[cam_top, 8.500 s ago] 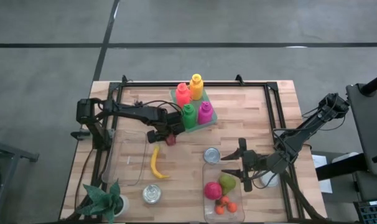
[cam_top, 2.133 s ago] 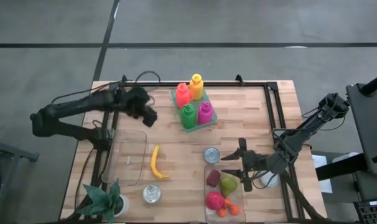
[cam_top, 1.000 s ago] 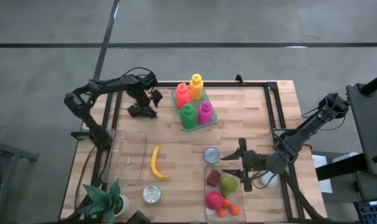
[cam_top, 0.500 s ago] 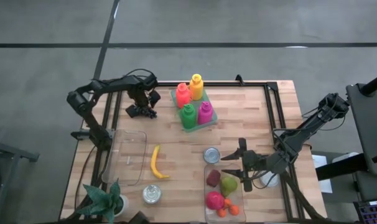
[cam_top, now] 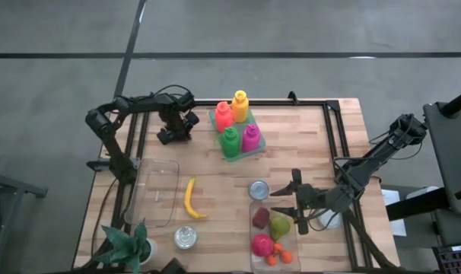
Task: Pick & Place Food Item
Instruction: Put the black grapes into the bottom transparent bin
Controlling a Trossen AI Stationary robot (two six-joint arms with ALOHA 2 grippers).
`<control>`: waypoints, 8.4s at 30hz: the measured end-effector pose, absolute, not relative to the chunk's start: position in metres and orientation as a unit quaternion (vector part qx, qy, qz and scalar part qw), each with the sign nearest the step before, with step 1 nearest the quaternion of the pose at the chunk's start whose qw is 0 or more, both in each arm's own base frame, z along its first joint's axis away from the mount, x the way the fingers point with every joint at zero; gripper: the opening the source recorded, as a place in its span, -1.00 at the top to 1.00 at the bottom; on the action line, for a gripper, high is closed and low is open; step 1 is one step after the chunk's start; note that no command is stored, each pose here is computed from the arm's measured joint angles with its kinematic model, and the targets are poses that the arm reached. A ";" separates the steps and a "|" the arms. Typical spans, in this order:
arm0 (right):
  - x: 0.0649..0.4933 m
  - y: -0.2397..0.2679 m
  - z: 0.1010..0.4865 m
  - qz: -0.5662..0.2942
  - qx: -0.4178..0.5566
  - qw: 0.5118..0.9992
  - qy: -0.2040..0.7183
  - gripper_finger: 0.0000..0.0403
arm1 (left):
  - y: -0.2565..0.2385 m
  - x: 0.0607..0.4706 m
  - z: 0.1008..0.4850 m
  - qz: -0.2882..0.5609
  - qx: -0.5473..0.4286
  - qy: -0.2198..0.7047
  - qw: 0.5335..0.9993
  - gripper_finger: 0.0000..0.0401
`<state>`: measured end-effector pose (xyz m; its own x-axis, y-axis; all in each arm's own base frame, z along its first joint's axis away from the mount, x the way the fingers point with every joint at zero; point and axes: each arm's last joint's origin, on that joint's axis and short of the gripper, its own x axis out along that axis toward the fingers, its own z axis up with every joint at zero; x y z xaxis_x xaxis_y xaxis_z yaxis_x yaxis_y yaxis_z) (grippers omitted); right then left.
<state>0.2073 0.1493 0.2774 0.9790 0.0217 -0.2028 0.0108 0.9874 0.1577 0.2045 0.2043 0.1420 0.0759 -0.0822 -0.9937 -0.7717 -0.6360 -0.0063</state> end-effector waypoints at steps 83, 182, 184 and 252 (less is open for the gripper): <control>0.207 0.149 0.277 0.002 0.078 0.992 0.103 0.01 | -0.048 0.208 0.352 0.089 -0.190 0.139 0.968 0.50; 0.207 0.149 0.277 0.002 0.076 0.991 0.106 0.01 | -0.162 0.449 0.169 -0.211 -0.054 0.219 0.951 0.06; 0.207 0.149 0.277 0.002 0.076 0.991 0.106 0.01 | -0.162 0.449 0.169 -0.211 -0.054 0.219 0.951 -0.10; 0.207 0.149 0.277 0.002 0.077 0.991 0.106 0.01 | -0.162 0.430 0.240 -0.201 -0.014 0.352 0.914 -0.78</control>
